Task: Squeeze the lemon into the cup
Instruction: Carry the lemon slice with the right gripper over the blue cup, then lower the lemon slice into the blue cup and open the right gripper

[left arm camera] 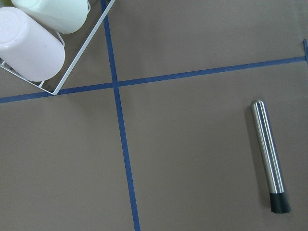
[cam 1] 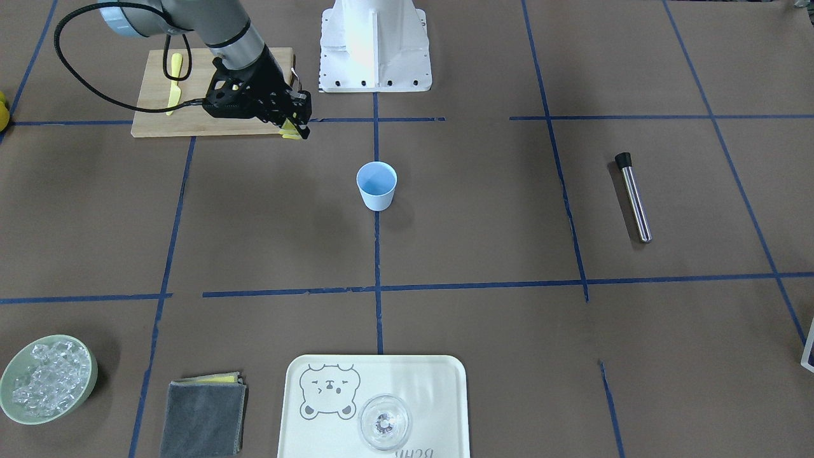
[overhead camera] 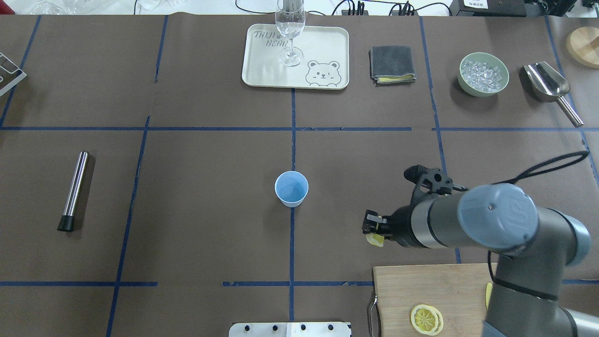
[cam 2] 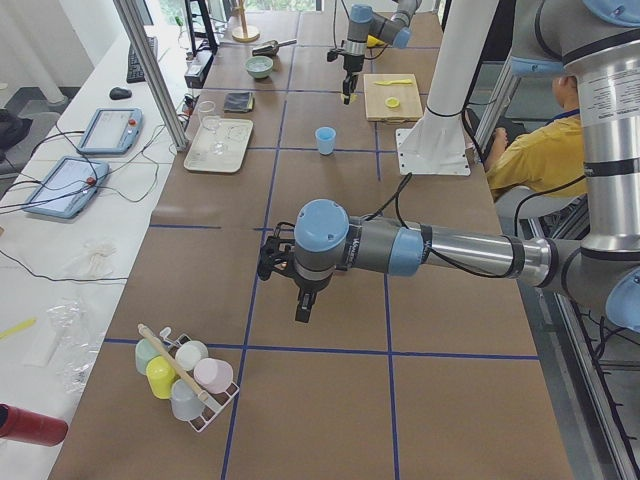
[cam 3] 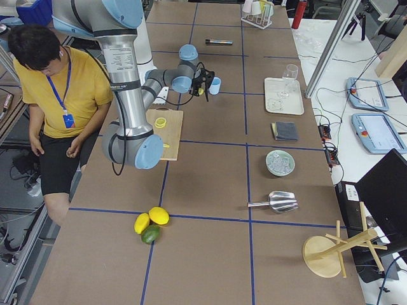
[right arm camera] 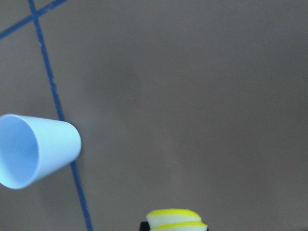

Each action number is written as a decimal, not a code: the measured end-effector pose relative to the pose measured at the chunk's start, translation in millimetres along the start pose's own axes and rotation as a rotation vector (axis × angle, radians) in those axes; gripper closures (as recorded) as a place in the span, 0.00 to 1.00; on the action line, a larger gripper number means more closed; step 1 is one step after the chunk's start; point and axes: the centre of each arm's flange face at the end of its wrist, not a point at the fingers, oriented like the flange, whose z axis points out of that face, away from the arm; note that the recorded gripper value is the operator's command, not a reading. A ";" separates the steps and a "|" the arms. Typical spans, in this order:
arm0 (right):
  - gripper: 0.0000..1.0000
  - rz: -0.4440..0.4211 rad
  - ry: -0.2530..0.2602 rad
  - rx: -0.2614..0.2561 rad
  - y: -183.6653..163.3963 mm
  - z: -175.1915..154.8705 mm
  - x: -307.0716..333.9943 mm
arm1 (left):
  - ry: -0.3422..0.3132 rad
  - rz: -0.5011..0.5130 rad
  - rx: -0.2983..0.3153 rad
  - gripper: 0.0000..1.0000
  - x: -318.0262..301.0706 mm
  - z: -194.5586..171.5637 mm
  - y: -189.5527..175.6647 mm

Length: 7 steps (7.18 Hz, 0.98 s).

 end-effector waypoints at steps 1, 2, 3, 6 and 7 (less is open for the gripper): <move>0.57 0.013 -0.012 0.011 -14.2 9.9 -39.6 | 0.001 -0.001 -0.001 0.00 -0.5 0.5 0.4; 0.54 0.021 -0.016 0.016 -21.5 21.7 -68.3 | 0.001 -0.002 -0.002 0.00 -0.7 0.8 0.7; 0.54 0.023 -0.014 0.018 -24.2 29.6 -83.0 | 0.002 -0.003 -0.003 0.00 -1.2 1.2 1.3; 0.51 0.026 -0.006 0.018 -25.7 47.6 -112.4 | 0.002 -0.009 -0.008 0.00 -2.8 2.7 6.0; 0.45 0.024 -0.001 0.011 -21.4 52.7 -114.4 | 0.002 -0.010 -0.009 0.00 -3.0 2.9 6.8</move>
